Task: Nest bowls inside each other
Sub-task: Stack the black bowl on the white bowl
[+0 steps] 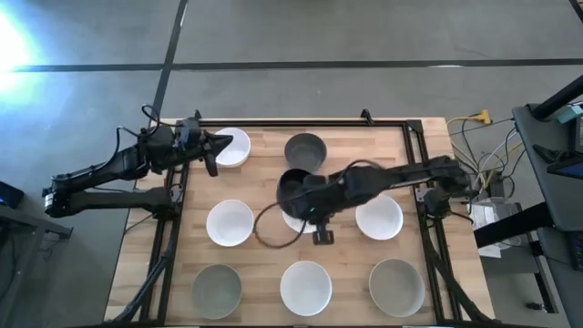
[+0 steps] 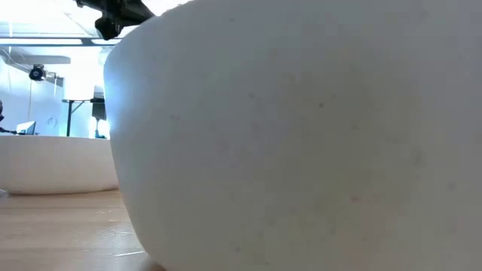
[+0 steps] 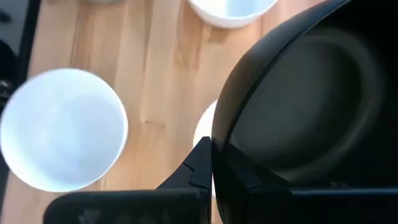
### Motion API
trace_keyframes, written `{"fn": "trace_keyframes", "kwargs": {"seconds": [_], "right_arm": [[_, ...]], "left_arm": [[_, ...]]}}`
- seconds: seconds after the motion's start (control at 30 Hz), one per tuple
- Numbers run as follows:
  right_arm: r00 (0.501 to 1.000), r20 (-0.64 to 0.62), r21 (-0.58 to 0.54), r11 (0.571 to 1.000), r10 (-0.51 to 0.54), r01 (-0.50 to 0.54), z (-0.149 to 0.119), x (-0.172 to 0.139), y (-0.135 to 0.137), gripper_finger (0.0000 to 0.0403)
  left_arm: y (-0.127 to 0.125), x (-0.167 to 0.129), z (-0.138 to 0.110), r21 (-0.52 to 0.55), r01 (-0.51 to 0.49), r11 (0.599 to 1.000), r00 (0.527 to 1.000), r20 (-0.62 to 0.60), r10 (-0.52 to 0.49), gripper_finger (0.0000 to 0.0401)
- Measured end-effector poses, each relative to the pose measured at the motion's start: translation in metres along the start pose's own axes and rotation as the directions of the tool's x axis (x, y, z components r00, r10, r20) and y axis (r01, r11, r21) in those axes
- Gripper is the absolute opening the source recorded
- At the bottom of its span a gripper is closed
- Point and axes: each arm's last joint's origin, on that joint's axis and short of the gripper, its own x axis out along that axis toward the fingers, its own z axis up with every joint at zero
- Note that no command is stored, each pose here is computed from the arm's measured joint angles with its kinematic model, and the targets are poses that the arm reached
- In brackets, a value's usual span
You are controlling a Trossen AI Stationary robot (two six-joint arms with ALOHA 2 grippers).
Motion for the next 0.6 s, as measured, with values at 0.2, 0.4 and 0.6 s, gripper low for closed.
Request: {"fn": "trace_keyframes", "kwargs": {"seconds": [0.2,0.4,0.6], "right_arm": [[0.981,-0.19,-0.025,0.999,-0.034,0.029,0.005,0.044,0.008,0.0009],[0.957,-0.272,-0.037,0.995,-0.096,0.09,0.005,0.077,0.008,0.0009],[0.937,-0.335,0.0,0.994,-0.101,0.108,-0.001,0.091,0.009,0.0009]], "left_arm": [[0.0,0.0,-0.002,0.001,-0.001,1.0,1.0,-0.008,0.001,0.0],[0.001,0.001,-0.005,0.002,-0.004,1.0,1.0,-0.018,0.004,0.0],[0.001,0.0,-0.006,0.002,-0.006,1.0,1.0,-0.029,0.006,0.0]]}}
